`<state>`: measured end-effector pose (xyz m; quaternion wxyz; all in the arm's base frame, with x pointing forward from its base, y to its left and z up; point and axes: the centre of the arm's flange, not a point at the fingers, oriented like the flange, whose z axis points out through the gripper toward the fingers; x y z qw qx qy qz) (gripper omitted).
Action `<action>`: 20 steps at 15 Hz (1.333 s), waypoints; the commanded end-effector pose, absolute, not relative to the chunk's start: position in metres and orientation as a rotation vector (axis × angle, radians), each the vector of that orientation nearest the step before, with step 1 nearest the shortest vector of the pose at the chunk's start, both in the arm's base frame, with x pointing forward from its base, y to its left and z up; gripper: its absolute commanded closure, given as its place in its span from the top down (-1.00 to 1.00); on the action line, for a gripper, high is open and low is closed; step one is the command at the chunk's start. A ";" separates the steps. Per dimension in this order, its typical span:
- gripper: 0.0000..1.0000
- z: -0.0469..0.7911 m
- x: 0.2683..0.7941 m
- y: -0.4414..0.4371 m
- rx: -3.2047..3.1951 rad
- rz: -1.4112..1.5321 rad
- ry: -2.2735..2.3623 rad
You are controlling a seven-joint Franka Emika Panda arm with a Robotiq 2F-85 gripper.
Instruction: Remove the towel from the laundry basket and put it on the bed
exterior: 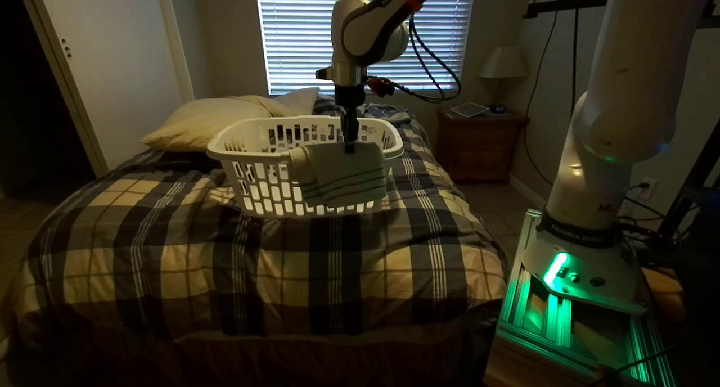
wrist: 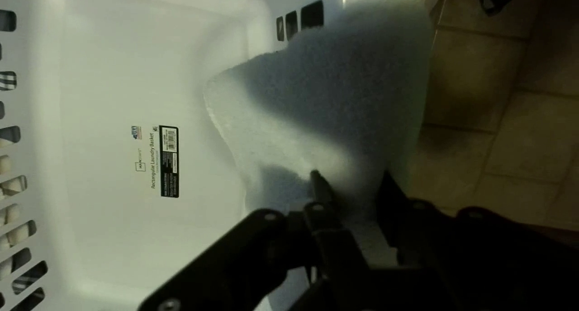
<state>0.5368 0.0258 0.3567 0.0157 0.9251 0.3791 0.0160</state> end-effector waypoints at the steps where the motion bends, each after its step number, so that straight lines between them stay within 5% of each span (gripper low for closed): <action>1: -0.93 0.362 0.547 0.016 2.894 0.044 1.198; 13: -0.88 0.449 0.506 -0.012 2.983 0.286 1.023; 20: -0.88 0.506 0.438 -0.035 3.196 0.254 0.914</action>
